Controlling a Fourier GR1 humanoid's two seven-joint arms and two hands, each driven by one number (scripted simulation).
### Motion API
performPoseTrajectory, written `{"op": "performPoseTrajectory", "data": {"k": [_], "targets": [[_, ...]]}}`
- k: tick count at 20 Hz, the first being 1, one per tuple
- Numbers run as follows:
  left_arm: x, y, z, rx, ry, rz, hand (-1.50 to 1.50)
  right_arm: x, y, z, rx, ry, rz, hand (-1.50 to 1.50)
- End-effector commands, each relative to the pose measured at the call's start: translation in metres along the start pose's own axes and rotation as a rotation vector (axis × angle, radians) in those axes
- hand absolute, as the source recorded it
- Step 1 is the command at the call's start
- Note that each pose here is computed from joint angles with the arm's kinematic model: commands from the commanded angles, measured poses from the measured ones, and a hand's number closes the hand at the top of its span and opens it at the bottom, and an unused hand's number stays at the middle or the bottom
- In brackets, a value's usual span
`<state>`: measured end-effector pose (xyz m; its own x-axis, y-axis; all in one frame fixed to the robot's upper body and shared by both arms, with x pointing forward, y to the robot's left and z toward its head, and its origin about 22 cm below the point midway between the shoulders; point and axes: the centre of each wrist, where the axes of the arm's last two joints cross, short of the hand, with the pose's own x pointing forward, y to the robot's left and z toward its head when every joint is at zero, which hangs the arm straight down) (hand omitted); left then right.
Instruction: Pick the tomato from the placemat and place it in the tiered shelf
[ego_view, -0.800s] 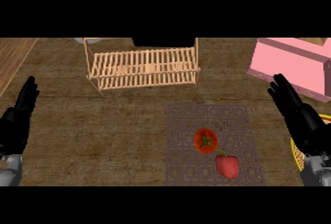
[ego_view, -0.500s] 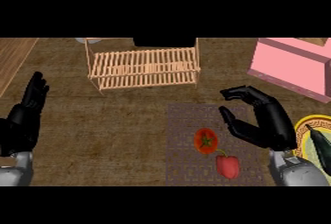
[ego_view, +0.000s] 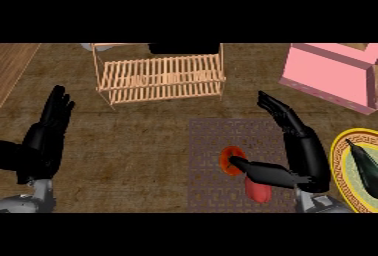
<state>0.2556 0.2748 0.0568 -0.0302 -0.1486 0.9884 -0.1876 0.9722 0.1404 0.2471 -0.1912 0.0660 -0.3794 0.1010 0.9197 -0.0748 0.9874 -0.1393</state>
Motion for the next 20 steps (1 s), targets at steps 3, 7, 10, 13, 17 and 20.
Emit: {"op": "performPoseTrajectory", "data": {"k": [3, 7, 10, 13, 17, 20], "targets": [[0.002, 0.004, 0.002, 0.016, 0.0, 0.002, 0.0, 0.04, -0.007, 0.02, 0.258, 0.068, 0.263, -1.5], [-0.005, -0.003, 0.001, 0.008, 0.02, 0.013, 0.0, 0.069, 0.0, 0.02, 0.39, 0.127, 0.492, -1.5], [0.0, -0.005, 0.0, 0.009, 0.013, 0.006, 0.0, 0.071, -0.004, 0.016, 0.4, 0.178, 0.759, -1.5], [-0.005, 0.002, 0.001, -0.004, 0.024, 0.003, 0.0, 0.084, 0.011, 0.025, 0.405, 0.208, 0.954, -1.5], [-0.011, -0.015, 0.004, -0.009, 0.009, 0.007, 0.0, 0.096, 0.051, 0.019, 0.377, 0.315, 1.104, -1.5], [0.005, -0.02, 0.0, -0.03, 0.005, 0.017, 0.0, 0.098, 0.097, 0.025, 0.361, 0.372, 1.116, -1.5]]}}
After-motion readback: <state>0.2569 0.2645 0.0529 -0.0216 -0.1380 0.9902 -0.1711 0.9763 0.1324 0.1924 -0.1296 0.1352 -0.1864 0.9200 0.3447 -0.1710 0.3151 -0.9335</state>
